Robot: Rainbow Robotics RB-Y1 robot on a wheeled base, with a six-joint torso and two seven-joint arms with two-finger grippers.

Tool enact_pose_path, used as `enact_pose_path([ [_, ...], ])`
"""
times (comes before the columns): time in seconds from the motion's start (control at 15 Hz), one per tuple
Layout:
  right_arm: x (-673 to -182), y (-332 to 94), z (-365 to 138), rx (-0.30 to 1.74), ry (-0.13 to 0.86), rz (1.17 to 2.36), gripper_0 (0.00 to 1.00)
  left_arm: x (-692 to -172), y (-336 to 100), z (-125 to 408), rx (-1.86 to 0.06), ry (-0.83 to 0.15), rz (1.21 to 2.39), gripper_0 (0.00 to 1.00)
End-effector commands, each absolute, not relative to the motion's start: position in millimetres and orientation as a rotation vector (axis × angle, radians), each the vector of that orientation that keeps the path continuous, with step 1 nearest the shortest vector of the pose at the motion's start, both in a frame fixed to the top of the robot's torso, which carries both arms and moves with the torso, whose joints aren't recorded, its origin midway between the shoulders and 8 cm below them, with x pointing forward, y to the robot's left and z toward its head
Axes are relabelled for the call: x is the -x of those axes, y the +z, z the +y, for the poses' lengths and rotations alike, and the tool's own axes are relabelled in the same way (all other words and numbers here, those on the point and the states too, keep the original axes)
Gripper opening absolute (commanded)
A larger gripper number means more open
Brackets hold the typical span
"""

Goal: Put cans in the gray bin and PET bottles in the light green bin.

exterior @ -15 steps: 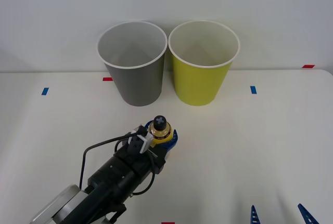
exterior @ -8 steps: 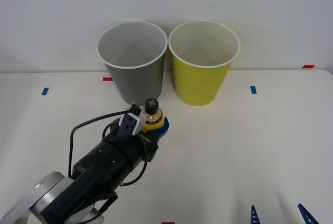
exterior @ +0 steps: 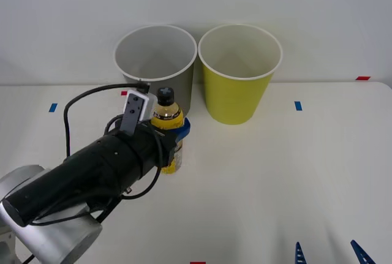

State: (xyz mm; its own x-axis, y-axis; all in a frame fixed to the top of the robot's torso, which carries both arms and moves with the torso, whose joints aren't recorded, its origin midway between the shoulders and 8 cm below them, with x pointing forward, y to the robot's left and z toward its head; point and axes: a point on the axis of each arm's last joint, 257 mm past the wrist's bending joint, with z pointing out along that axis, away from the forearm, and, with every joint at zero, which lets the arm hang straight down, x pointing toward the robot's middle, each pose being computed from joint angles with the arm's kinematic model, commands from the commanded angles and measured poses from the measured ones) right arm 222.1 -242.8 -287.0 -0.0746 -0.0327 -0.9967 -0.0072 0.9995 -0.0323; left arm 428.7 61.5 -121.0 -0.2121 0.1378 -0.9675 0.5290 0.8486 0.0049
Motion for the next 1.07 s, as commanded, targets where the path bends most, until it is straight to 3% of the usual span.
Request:
enact_pose_path([
  [0.07, -222, -287, -243, 0.031, -0.021, 1.645, 1.0, -435, -88, 66, -0.552, -0.366, 1.793, 0.0],
  [0.33, -222, -287, -243, 0.031, -0.021, 1.645, 1.0, -442, -56, 68, -0.583, -0.38, 1.83, 0.0],
  [0.73, -222, -287, -243, 0.031, -0.021, 1.645, 1.0, -461, 4, 64, -0.639, -0.274, 1.813, 0.0],
  [1.07, -222, -287, -243, 0.031, -0.021, 1.645, 1.0, -483, 66, 48, -0.622, -0.434, 1.798, 0.0],
])
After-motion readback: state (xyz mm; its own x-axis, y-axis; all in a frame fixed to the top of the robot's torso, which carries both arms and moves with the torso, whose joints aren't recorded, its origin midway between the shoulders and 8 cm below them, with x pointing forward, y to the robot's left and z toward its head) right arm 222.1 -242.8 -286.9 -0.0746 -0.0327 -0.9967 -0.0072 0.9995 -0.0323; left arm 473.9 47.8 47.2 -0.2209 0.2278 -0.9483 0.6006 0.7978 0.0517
